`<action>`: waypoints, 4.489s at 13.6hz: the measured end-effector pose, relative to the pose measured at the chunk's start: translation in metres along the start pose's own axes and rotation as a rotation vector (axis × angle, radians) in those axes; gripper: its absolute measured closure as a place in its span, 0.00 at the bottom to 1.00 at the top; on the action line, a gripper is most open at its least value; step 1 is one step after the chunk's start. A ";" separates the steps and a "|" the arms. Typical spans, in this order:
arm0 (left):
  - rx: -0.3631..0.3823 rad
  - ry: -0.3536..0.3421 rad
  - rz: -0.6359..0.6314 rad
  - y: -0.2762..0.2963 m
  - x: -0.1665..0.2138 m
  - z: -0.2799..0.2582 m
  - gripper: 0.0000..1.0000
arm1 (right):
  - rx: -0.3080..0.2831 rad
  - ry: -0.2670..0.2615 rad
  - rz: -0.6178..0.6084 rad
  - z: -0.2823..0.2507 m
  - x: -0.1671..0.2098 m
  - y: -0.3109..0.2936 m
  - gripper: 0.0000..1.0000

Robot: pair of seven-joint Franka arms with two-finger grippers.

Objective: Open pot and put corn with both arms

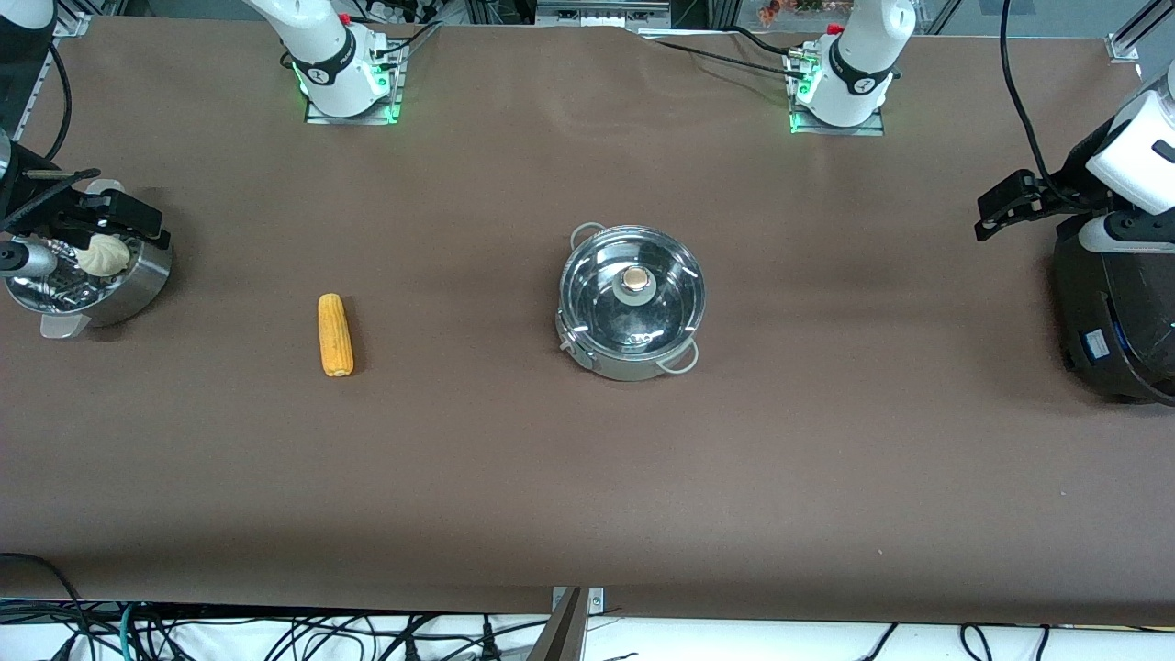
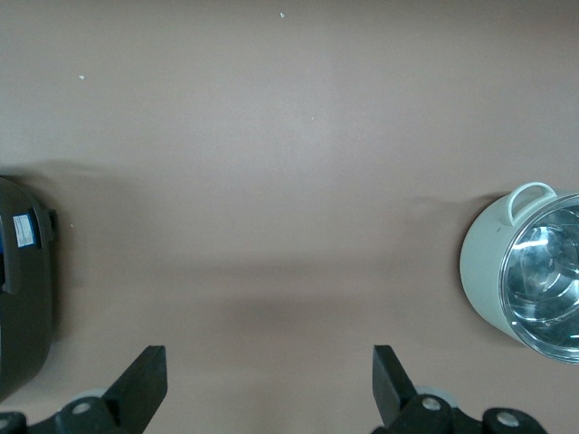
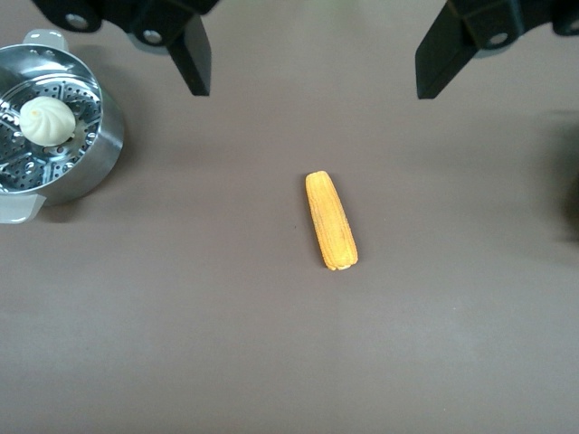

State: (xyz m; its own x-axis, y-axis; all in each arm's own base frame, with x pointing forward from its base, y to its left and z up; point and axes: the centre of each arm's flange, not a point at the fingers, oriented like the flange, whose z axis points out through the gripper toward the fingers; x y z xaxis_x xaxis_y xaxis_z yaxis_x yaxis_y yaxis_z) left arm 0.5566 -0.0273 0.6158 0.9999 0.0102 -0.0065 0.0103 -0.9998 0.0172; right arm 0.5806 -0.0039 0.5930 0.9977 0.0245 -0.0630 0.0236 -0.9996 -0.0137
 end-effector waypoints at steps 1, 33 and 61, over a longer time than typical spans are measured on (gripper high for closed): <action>0.000 0.000 -0.002 -0.001 0.000 0.000 0.00 | 0.000 0.000 -0.004 0.000 0.000 0.001 0.00; 0.006 -0.128 0.043 0.021 -0.003 0.027 0.00 | -0.003 -0.028 0.001 0.025 0.015 0.006 0.00; -0.024 -0.163 -0.049 0.410 -0.003 0.253 0.00 | 0.024 0.109 -0.198 0.323 0.028 -0.057 0.00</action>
State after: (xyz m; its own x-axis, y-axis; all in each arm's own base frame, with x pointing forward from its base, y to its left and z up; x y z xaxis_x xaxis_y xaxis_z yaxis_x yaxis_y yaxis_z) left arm 0.5563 -0.4415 0.3695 0.9839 0.0544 -0.1704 0.0614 -0.9975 0.0362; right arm 0.5872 0.0573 0.2697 0.9748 0.2170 0.0518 0.2191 -0.9749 -0.0386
